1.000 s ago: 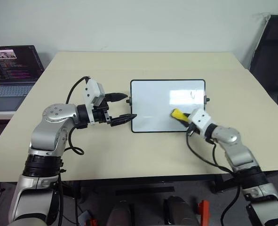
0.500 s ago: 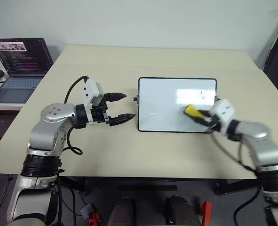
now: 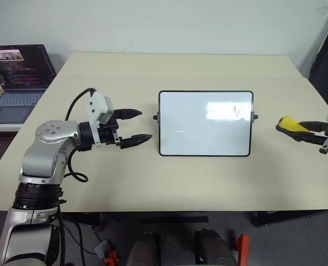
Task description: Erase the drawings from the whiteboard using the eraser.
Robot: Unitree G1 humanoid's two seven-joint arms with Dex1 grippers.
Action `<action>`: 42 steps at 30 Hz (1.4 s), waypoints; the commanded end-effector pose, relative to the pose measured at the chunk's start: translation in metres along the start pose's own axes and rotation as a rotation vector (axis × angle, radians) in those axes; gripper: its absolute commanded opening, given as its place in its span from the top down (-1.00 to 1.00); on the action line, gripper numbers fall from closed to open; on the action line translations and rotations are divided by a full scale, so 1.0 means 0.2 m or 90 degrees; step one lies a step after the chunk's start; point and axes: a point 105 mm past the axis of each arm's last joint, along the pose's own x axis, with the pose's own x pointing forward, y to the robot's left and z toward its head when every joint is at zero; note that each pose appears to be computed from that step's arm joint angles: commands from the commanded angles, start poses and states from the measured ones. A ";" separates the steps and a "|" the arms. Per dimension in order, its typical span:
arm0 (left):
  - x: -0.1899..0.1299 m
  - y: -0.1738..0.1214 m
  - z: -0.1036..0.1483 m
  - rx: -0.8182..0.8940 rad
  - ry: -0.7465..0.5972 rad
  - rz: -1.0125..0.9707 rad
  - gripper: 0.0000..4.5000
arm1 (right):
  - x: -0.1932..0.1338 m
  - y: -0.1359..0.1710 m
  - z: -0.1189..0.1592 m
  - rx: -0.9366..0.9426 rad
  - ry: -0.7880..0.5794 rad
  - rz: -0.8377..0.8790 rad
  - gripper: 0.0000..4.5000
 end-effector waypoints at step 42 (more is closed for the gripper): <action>0.08 -0.09 0.04 0.006 -0.033 -0.033 -1.00 | 0.51 -0.14 0.19 0.017 -0.171 -0.260 0.63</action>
